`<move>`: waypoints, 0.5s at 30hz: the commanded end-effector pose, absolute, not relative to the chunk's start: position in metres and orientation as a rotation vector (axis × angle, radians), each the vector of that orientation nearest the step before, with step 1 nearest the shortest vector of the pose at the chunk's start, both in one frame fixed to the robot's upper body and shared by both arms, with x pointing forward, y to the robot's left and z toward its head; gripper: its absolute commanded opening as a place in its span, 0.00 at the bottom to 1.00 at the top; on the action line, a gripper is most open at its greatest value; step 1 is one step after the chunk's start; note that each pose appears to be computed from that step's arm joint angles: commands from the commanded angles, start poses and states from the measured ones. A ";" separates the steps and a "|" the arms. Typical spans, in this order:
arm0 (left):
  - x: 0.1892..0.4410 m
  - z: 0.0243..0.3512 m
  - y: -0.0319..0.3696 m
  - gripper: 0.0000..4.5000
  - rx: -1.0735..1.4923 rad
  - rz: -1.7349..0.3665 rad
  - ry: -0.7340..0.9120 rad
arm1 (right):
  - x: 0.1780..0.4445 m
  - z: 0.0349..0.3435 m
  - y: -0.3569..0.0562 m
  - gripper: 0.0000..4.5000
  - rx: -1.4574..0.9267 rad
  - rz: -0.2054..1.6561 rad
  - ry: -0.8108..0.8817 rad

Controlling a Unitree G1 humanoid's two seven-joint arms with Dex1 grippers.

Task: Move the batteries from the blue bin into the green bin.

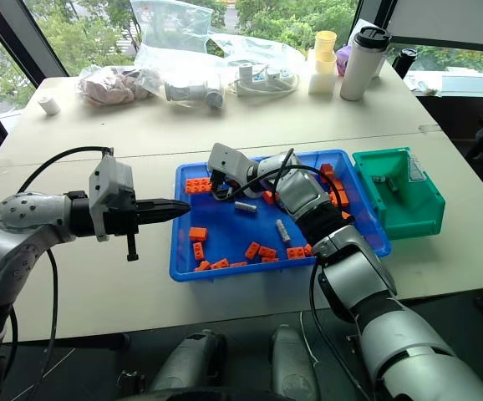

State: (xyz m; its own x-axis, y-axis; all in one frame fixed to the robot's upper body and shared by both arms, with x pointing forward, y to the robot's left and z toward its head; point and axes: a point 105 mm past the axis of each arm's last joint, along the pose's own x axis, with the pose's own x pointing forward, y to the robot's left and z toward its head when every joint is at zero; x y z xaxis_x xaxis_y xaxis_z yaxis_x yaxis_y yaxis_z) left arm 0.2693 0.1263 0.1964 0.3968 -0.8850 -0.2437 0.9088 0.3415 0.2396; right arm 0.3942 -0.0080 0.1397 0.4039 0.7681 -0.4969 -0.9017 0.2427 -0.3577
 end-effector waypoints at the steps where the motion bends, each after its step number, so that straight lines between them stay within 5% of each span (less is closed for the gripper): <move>1: 0.272 0.205 0.124 0.00 0.394 -1.161 0.022 | 0.399 0.148 0.004 0.37 -0.681 1.135 0.183; 7: 0.271 0.204 0.122 0.00 0.388 -1.158 0.016 | 0.402 0.155 -0.018 0.99 -0.703 1.073 0.216; 15: 0.271 0.206 0.124 0.00 0.388 -1.141 0.010 | 0.364 0.156 -0.061 1.00 -0.571 1.047 0.287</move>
State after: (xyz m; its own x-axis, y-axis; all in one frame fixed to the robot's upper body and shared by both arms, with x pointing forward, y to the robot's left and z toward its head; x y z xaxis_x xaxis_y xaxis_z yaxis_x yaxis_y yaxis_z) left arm 0.2731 0.1234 0.1946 0.4125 -0.8805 -0.2334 0.9007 0.3558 0.2495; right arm 0.3724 -0.0665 0.1368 0.4830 0.6954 -0.5321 -0.8756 0.3791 -0.2994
